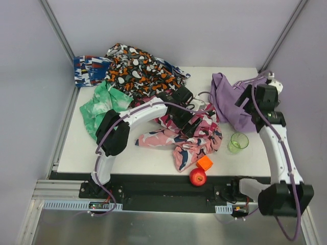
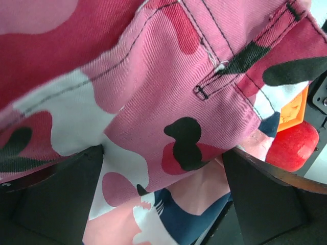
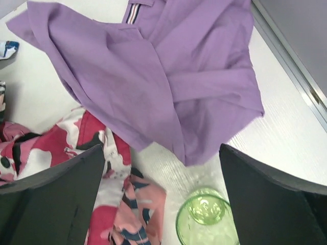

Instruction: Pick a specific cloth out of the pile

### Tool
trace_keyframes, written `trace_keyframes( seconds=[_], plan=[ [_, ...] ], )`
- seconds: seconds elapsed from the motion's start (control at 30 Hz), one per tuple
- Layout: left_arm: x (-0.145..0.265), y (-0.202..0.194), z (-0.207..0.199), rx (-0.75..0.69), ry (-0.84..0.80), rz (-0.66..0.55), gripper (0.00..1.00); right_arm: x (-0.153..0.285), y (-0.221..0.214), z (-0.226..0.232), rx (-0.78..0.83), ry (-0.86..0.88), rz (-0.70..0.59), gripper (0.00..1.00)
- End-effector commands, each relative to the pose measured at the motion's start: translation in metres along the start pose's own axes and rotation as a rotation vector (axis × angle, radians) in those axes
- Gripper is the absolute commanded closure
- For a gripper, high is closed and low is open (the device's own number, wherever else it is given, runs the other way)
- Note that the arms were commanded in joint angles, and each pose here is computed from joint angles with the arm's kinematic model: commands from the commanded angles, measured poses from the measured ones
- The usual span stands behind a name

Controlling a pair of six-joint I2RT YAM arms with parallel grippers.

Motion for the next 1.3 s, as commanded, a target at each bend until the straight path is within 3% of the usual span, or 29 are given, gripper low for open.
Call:
trace_keyframes(
  seconds=[0.0,0.13,0.2,0.3,0.47,0.63,0.77,1.0,1.27],
  plan=[
    [-0.027,-0.004,-0.014,0.019,-0.071,0.020,0.01,0.014,-0.025,-0.023,-0.053,-0.002,-0.053,0.04],
    [-0.061,-0.019,-0.006,0.114,0.026,0.110,0.01,0.028,-0.043,-0.038,-0.076,0.024,-0.086,0.04],
    [-0.074,-0.026,0.004,0.174,0.119,0.150,0.08,0.035,-0.047,-0.043,-0.086,0.034,-0.102,0.04],
    [-0.083,-0.035,0.019,0.244,0.316,0.187,0.32,0.044,-0.048,-0.046,-0.097,0.053,-0.131,0.04],
    [-0.054,-0.045,0.069,0.418,0.615,0.195,0.39,0.055,-0.049,-0.050,-0.105,0.068,-0.153,0.04],
    [0.007,-0.076,0.145,0.700,0.816,0.170,0.39,0.058,-0.056,-0.056,-0.103,0.058,-0.143,0.04],
    [0.054,-0.097,0.175,0.848,0.880,0.132,0.37,0.060,-0.062,-0.062,-0.110,0.049,-0.161,0.04],
    [0.108,-0.072,0.154,0.805,0.865,-0.031,0.15,0.065,-0.062,-0.061,-0.097,0.125,-0.215,0.04],
    [0.143,-0.060,0.112,0.796,0.804,-0.166,0.04,0.070,-0.062,-0.066,-0.083,0.118,-0.255,0.04]
  ],
)
Point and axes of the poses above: each gripper's point midway between its finger pads, its own x axis back along the fingers, its own z axis along the line the jaws close on, y = z × x, the point moved 10 cm from there along x, back along the fingers, and after that the axes turned 9 degrees about -x, right-handed, at the moved point
